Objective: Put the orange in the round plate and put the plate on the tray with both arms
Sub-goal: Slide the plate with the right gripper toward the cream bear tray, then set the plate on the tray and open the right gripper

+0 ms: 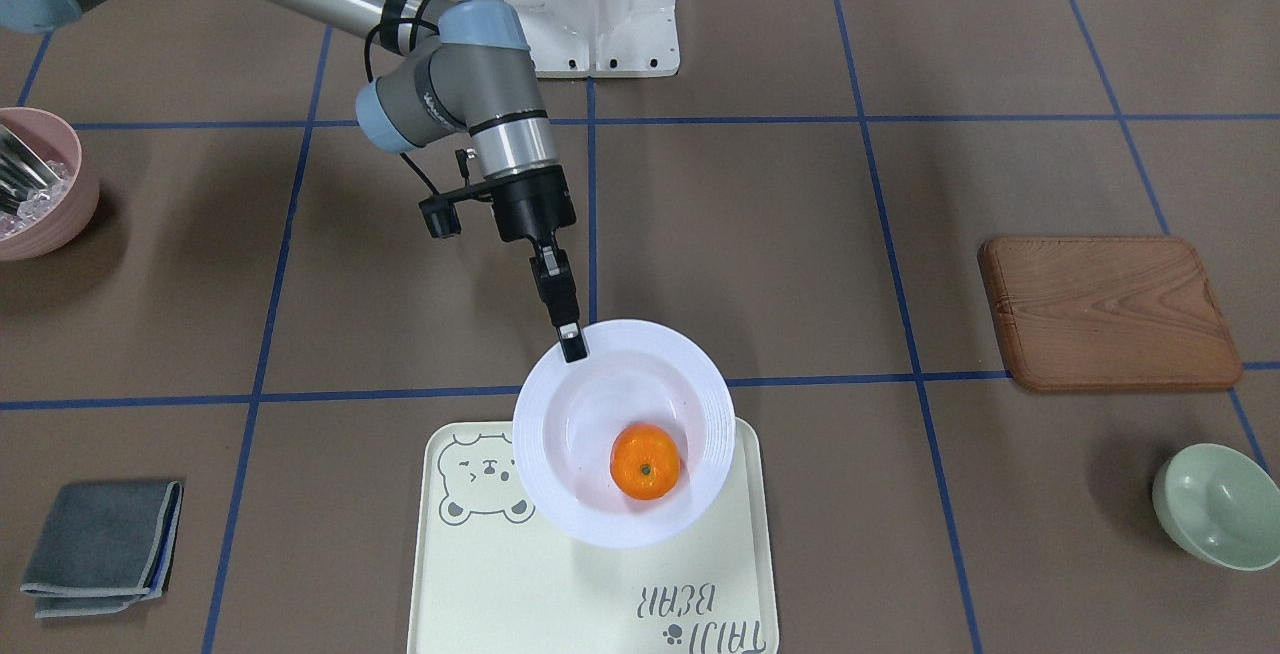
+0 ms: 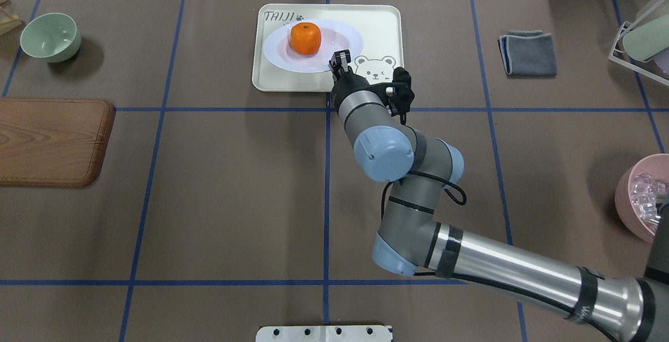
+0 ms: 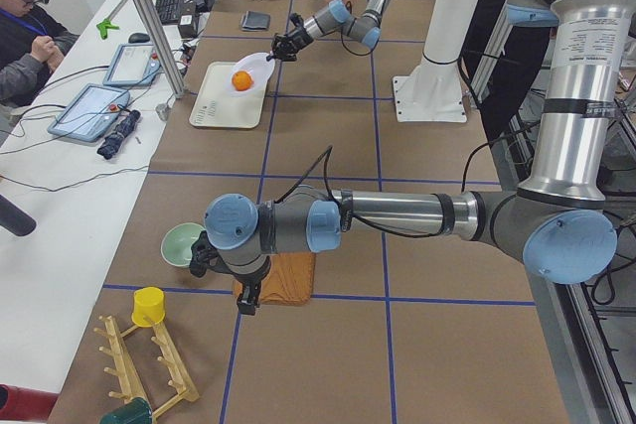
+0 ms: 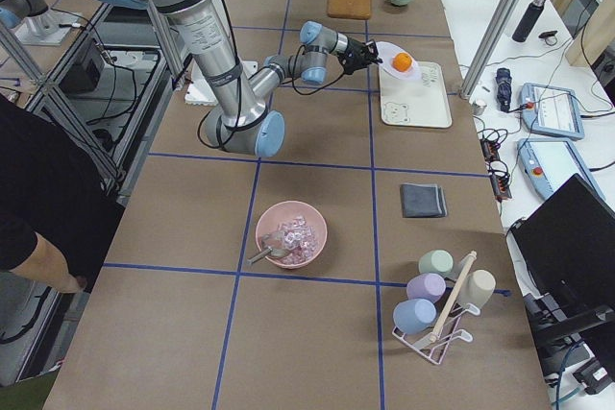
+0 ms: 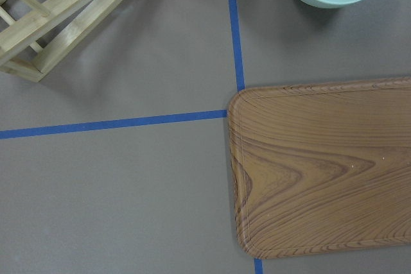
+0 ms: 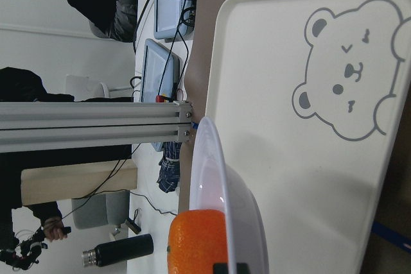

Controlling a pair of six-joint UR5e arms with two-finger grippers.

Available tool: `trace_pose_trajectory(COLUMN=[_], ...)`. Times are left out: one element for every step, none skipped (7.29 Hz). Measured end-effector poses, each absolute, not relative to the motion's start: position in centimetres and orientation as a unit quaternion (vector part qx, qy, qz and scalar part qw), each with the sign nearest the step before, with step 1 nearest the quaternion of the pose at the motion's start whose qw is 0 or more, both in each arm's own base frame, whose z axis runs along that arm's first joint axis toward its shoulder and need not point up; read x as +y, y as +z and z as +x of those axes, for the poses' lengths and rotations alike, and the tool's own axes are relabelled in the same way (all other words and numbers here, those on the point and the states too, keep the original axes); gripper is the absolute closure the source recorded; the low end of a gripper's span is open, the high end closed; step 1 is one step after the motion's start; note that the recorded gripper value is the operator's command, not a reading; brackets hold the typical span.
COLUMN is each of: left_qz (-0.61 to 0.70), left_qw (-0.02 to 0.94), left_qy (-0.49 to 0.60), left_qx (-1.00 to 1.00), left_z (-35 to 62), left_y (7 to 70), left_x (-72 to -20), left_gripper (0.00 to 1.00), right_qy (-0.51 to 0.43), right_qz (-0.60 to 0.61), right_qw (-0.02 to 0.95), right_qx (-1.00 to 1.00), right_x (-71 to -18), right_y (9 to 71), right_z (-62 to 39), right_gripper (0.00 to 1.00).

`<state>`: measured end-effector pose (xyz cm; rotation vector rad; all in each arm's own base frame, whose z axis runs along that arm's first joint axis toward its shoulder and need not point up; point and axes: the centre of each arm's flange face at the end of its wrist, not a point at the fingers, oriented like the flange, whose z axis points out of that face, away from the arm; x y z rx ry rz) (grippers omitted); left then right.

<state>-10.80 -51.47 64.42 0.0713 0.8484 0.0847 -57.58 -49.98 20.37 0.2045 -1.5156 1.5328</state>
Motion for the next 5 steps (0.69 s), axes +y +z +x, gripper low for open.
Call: trace_pose_trajectory(left_qz=[0.035, 0.036, 0.036, 0.036, 0.038], left_qw=[0.910, 0.910, 0.910, 0.910, 0.910], left_qy=[0.041, 0.041, 0.042, 0.042, 0.043], left_qx=[0.411, 0.411, 0.411, 0.411, 0.411], left_z=[-10.8, -10.8, -10.8, -10.8, -10.7], left_y=[64.4, 64.4, 64.3, 64.3, 64.1], left_x=[-51.5, -51.5, -51.4, -51.2, -50.9], left_gripper=[0.02, 0.02, 0.02, 0.02, 0.02], right_qy=[0.646, 0.666, 0.681, 0.688, 0.691], right_qz=[0.089, 0.097, 0.109, 0.120, 0.126], right_qw=[0.460, 0.455, 0.454, 0.456, 0.459], right_qx=[-0.602, -0.584, -0.564, -0.551, -0.544], right_x=[-52.3, -54.4, -56.1, -56.8, -57.0], right_y=[20.5, 21.1, 22.2, 23.3, 23.9], right_z=[-59.0, -60.3, -61.6, -62.5, -63.0], right_gripper=[1.00, 1.00, 1.00, 0.91, 0.59])
